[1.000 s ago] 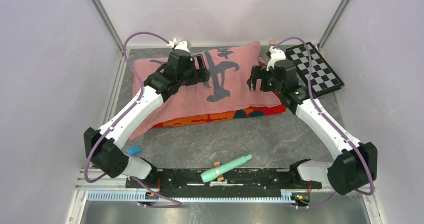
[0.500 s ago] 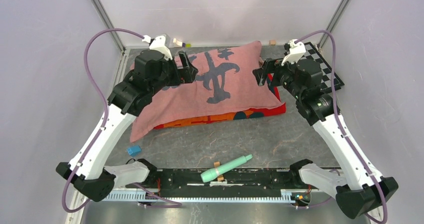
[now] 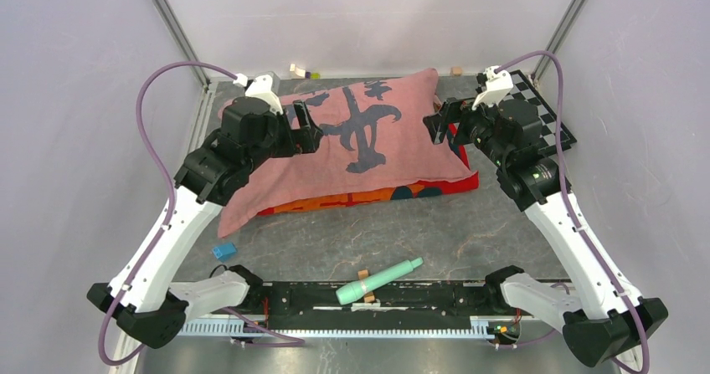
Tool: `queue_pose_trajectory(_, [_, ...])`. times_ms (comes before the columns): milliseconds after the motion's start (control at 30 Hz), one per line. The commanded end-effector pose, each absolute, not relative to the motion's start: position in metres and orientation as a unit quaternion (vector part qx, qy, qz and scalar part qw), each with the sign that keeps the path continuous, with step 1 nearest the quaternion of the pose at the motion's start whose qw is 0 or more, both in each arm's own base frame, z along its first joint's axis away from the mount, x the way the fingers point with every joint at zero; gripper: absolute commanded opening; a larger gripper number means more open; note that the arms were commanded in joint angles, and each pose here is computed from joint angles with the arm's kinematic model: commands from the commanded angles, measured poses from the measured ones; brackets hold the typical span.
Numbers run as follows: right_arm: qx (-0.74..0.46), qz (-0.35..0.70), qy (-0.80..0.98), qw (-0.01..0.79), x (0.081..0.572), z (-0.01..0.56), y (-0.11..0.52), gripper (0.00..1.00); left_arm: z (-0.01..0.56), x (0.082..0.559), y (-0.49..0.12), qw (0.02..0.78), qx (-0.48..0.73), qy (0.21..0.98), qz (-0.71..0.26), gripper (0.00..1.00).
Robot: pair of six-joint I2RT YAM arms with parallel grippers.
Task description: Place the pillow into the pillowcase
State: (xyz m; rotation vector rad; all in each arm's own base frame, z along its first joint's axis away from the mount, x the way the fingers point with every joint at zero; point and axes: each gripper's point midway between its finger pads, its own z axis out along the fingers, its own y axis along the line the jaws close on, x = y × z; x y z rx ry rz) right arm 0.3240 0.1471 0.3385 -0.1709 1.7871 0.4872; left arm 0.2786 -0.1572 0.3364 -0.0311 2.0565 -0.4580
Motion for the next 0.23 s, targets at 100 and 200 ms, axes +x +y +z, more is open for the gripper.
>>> queue_pose_trajectory(100, [-0.077, 0.214, 0.747, 0.624, 0.3246, 0.3600, 0.1464, 0.98, 0.3398, 0.2795, -0.1506, 0.510, 0.005, 0.843, -0.169, 1.00])
queue_pose_trajectory(200, [-0.077, 0.213, 0.749, 0.623, 0.3249, 0.3582, 0.1467, 0.98, 0.3384, 0.2803, -0.1499, 0.510, 0.004, 0.844, -0.166, 1.00])
